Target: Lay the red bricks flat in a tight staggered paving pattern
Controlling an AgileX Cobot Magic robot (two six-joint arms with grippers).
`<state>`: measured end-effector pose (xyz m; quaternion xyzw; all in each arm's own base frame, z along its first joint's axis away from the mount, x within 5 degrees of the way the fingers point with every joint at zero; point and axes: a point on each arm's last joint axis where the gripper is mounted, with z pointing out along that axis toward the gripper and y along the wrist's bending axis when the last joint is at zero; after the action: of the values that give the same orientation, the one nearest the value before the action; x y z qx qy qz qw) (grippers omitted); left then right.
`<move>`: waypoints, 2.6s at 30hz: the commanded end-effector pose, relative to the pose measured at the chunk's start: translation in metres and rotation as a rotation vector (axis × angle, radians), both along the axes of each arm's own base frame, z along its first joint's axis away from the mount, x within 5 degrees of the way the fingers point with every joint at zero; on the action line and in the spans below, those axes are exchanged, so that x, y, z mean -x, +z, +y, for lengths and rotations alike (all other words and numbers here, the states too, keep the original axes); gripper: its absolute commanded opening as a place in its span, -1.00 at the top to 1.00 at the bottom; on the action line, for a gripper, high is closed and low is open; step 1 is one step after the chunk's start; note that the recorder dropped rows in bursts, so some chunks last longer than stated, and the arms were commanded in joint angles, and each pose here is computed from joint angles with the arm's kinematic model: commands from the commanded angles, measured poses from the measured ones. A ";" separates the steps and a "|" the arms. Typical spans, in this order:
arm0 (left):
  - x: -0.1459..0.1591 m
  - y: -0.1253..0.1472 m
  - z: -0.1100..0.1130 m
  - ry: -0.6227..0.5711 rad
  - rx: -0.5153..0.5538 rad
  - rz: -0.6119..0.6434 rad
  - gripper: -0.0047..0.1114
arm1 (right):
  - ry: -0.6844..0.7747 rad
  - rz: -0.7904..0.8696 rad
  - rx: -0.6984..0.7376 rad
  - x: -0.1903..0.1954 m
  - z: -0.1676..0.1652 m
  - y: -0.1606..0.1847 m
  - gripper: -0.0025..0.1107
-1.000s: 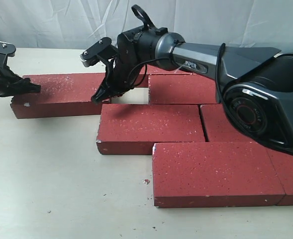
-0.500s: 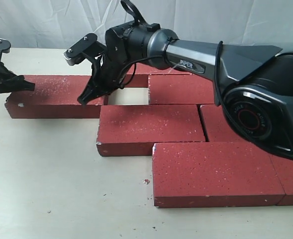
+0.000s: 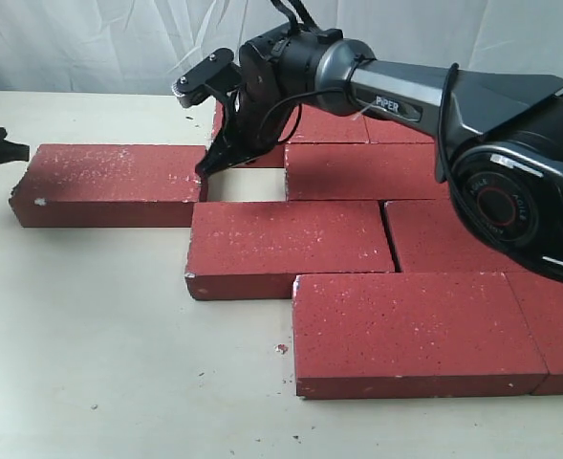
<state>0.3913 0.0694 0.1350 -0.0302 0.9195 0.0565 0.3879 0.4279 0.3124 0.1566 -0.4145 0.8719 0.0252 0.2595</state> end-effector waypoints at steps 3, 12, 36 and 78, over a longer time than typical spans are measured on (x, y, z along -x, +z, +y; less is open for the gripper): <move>-0.004 -0.026 0.005 0.068 0.048 0.005 0.92 | 0.011 -0.008 -0.006 0.000 -0.001 0.008 0.97; -0.008 -0.031 -0.013 0.019 0.043 -0.005 0.92 | 0.014 -0.008 -0.026 0.001 0.002 0.008 0.97; -0.013 -0.029 -0.047 -0.100 0.011 -0.021 0.92 | 0.001 0.013 -0.073 0.003 0.005 0.009 0.97; -0.012 -0.028 -0.111 -0.285 -0.010 -0.036 0.92 | -0.024 -0.359 -0.053 0.126 -0.138 0.098 0.97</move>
<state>0.4026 -0.0374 0.1062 0.1056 0.9091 0.0093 0.4029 0.3030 0.1800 0.2454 -0.3966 0.8276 -0.0307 0.3960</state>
